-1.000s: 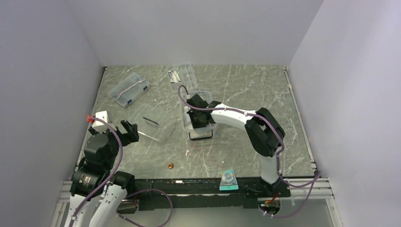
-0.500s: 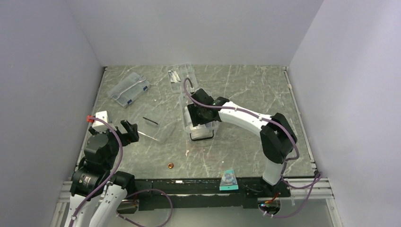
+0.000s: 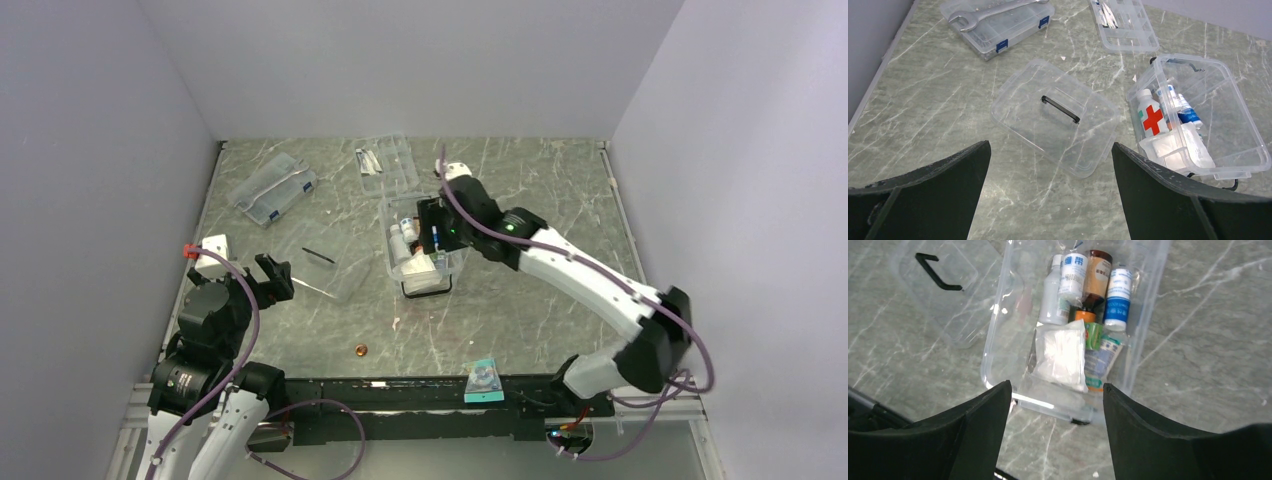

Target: Organize the medicine kit

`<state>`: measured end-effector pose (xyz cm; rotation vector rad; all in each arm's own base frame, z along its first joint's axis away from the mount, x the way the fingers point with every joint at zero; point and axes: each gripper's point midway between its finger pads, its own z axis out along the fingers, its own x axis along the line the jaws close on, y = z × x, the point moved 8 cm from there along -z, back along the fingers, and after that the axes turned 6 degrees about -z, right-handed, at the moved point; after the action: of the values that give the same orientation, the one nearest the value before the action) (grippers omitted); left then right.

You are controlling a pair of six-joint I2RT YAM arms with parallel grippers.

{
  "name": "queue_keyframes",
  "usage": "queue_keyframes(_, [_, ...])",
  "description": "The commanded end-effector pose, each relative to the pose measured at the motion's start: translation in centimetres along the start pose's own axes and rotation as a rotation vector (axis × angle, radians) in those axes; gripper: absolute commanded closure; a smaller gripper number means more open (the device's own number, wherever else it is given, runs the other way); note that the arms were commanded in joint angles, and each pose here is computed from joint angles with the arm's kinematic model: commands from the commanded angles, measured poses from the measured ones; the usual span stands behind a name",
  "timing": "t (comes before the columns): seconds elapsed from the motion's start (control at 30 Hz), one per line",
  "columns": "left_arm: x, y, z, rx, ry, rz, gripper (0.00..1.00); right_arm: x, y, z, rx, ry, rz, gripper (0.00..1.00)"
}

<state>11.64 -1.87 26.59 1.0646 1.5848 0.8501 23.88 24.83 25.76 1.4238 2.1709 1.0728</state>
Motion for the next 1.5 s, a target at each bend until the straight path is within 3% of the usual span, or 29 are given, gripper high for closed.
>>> queue_keyframes(0.0, [-0.6,1.1,-0.1,-0.038,-0.033,-0.02,0.01,-1.5,-0.9,-3.9,-0.063,-0.041,0.037,0.28])
queue_keyframes(0.27, [-0.8,1.1,0.0,-0.032,-0.043,-0.018,0.01,-3.5,-5.6,-7.4,-0.028,-0.05,0.077,0.22])
queue_keyframes(0.67, [-0.9,1.1,0.0,-0.025,-0.053,-0.015,0.01,-4.4,-15.3,-6.9,0.259,-0.035,0.242,0.2])
queue_keyframes(1.03, [-1.1,1.0,-0.1,-0.024,-0.074,-0.016,0.01,-4.9,-20.3,-7.9,0.486,-0.04,0.289,0.29])
queue_keyframes(1.47, [-1.2,0.9,0.1,-0.014,-0.088,-0.01,0.01,-4.4,-23.4,-6.8,0.57,0.029,0.322,0.41])
